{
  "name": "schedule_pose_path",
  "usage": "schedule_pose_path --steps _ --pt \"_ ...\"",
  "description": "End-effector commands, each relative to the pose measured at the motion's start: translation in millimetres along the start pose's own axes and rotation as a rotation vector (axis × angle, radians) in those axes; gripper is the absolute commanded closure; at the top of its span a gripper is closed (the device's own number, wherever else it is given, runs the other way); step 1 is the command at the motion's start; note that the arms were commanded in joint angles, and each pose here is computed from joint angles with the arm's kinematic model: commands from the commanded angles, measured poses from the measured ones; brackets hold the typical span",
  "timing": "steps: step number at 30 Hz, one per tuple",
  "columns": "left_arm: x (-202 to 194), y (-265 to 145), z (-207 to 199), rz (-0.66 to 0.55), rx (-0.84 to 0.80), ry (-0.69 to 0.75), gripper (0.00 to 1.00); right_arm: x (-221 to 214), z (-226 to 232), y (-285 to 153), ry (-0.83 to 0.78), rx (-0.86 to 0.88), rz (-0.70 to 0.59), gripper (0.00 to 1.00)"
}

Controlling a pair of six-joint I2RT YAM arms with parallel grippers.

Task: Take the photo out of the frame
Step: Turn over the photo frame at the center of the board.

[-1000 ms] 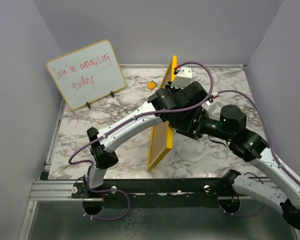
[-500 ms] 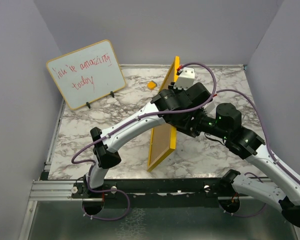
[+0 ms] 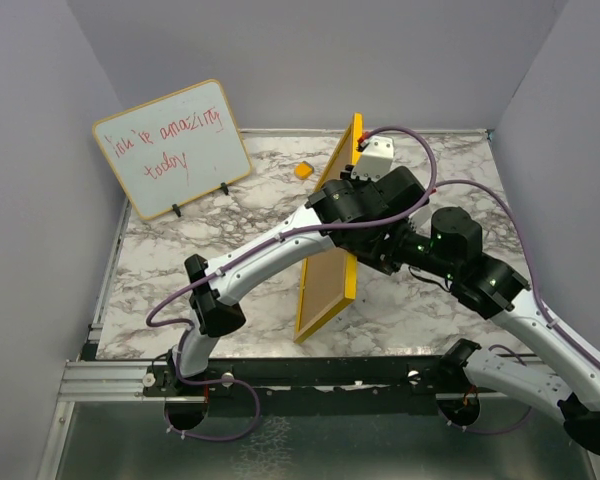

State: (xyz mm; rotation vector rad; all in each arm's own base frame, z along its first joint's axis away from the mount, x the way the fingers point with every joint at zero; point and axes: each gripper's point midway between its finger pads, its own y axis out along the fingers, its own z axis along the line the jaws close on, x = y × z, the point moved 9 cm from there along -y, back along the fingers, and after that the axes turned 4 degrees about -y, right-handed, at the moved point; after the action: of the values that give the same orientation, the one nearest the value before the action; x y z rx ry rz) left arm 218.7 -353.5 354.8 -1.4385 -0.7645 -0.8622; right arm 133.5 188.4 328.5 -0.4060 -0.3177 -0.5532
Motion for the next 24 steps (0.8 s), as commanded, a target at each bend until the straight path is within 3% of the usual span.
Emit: schedule_pose_path --steps 1,7,11,16,24 --pt "-6 31 -16 -0.049 0.070 -0.067 1.00 4 -7 1 -0.034 -0.096 -0.026 0.34" --pt "-11 35 -20 -0.045 0.075 -0.074 1.00 4 -4 1 -0.042 -0.088 -0.014 0.44" --pt "-12 37 -22 -0.043 0.076 -0.065 1.00 2 -10 -3 -0.023 -0.095 -0.045 0.62" --pt "-8 35 -21 -0.039 0.055 -0.087 0.99 -2 -18 -3 -0.005 -0.088 -0.047 0.65" --pt "-1 40 -21 0.010 -0.019 -0.118 0.90 2 -20 -2 -0.040 -0.134 -0.069 0.67"
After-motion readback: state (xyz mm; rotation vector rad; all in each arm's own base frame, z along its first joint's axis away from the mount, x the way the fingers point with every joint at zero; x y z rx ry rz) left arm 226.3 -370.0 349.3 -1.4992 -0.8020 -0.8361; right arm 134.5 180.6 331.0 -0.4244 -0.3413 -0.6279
